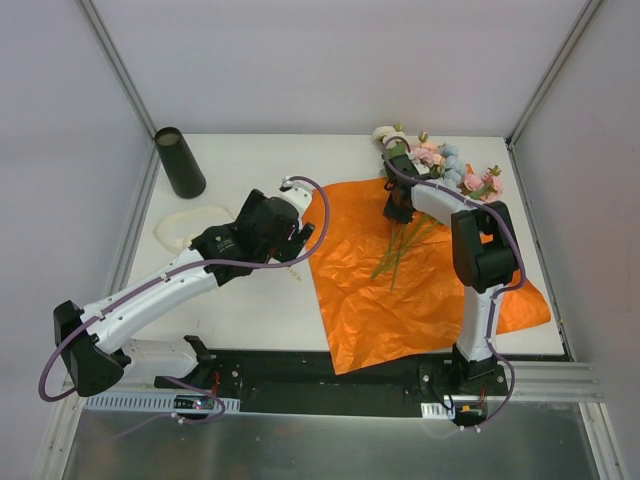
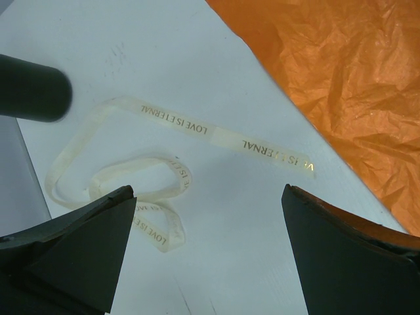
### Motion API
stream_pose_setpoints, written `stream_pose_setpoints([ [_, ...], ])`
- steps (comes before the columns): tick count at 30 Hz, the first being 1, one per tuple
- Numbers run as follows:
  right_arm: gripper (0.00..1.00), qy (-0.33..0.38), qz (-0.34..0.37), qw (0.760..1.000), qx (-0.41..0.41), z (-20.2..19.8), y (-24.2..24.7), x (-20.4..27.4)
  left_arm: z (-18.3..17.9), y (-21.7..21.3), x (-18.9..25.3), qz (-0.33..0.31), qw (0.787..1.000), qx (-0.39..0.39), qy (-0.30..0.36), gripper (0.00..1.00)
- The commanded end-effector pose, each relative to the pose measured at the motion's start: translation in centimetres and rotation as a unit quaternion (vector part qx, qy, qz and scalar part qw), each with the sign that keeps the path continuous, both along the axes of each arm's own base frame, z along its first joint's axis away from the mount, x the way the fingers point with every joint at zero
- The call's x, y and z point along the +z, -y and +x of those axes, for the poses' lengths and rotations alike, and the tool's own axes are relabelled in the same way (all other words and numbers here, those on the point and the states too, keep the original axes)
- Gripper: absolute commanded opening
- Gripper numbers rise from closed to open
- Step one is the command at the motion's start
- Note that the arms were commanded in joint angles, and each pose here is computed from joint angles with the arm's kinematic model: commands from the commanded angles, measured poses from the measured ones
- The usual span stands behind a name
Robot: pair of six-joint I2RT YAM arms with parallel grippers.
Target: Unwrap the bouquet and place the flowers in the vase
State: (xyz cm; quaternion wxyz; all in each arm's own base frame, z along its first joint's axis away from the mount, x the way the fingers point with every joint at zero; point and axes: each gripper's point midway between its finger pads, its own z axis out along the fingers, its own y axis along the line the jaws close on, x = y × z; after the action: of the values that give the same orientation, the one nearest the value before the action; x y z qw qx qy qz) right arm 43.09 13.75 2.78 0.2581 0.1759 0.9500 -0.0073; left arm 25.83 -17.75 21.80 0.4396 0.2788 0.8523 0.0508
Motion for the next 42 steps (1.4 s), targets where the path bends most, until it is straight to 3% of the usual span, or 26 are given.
stream_pose_setpoints([
  [1, 0.27, 0.017, -0.003, 1.0, 0.013, 0.7, -0.5, 1.3, 0.4, -0.6, 0.7, 0.003, 1.0, 0.02, 0.015, 0.99],
  [4, 0.2, 0.022, 0.002, 1.0, 0.015, 0.6, -0.6, 1.7, -0.4, -0.1, 0.0, 0.004, 1.0, -0.012, -0.008, 0.99],
  [7, 0.16, 0.043, 0.023, 0.999, 0.02, 0.6, -1.2, 2.9, -0.6, -0.6, -0.1, 0.01, 1.0, 0.002, -0.017, 0.98],
  [11, 0.01, 0.081, 0.07, 0.993, 0.046, 0.9, -2.9, 5.0, -1.8, 1.1, 0.2, -0.048, 0.997, -0.006, -0.055, 0.96],
  [21, 0.0, 0.174, 0.148, 0.97, 0.084, 0.5, -5.0, 10.3, -3.1, 5.4, 0.9, -0.215, 0.96, 0.005, -0.181, 0.86],
  [24, 0.0, 0.208, 0.18, 0.956, 0.103, -0.4, -5.8, 12.8, -2.0, 5.6, 1.5, -0.273, 0.935, 0.029, -0.222, 0.81],
  [30, 0.0, 0.272, 0.263, 0.91, 0.171, -5.1, -8.7, 17.8, -0.7, 8.1, 3.8, -0.319, 0.917, 0.0, -0.24, 0.8],
  [36, 0.0, 0.303, 0.346, 0.85, 0.255, -11.3, -12.3, 21.2, 0.4, 11.1, 6.8, -0.374, 0.898, -0.054, -0.226, 0.77],
  [42, 0.0, 0.307, 0.377, 0.819, 0.304, -15.8, -14.1, 22.9, 2.3, 12.4, 8.4, -0.421, 0.885, -0.046, -0.191, 0.71],
])
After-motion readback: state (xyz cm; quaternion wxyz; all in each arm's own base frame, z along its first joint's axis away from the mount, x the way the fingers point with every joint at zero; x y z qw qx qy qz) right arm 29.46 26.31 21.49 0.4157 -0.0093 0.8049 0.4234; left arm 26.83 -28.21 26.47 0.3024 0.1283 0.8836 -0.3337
